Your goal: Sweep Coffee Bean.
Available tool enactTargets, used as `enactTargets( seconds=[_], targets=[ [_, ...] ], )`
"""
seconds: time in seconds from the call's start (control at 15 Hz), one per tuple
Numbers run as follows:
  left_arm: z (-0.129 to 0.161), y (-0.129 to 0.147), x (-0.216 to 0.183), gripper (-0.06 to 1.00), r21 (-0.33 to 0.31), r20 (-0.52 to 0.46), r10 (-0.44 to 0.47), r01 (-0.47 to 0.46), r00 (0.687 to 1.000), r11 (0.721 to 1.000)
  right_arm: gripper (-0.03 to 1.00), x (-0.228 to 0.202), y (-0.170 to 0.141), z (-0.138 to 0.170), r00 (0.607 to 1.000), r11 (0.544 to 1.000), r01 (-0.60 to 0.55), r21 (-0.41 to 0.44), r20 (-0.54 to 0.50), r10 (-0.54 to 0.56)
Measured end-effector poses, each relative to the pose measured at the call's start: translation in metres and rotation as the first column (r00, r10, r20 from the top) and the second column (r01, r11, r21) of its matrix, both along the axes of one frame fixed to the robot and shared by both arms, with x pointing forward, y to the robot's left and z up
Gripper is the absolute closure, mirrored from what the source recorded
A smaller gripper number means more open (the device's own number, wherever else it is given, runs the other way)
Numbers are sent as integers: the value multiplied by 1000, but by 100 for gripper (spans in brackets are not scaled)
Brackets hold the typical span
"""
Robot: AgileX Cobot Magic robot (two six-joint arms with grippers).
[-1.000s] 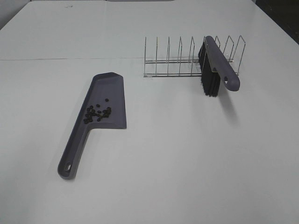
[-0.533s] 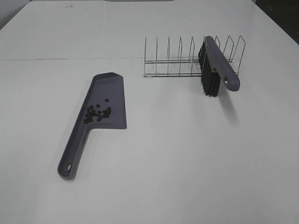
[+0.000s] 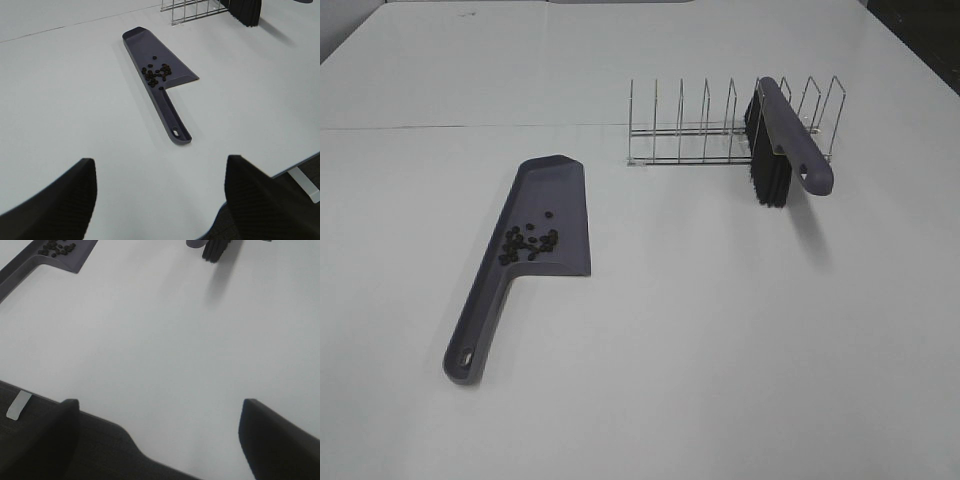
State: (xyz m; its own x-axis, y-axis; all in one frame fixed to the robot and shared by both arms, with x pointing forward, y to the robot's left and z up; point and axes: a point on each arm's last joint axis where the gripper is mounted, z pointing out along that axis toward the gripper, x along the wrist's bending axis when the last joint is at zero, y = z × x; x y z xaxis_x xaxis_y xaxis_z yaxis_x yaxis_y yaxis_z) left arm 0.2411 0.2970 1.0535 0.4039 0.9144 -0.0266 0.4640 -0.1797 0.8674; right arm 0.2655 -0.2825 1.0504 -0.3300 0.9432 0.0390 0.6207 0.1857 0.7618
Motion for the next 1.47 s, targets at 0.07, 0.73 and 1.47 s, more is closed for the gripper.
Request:
enactTargets(
  seconds=[0.07, 0.73, 1.47],
  targets=[
    [0, 0, 0, 26, 0, 0, 0, 0, 1000, 1000, 21, 0, 0, 0, 1000, 1000, 0, 0, 0, 0],
    [0, 0, -1, 26, -1, 10, 41, -41, 999, 999, 21, -2, -2, 1, 996, 996, 84, 10, 22, -85],
    [1, 2, -8, 26, -21, 61, 297, -296, 953, 955, 21, -33, -5, 3, 949, 976, 204, 76, 228, -216]
  ],
)
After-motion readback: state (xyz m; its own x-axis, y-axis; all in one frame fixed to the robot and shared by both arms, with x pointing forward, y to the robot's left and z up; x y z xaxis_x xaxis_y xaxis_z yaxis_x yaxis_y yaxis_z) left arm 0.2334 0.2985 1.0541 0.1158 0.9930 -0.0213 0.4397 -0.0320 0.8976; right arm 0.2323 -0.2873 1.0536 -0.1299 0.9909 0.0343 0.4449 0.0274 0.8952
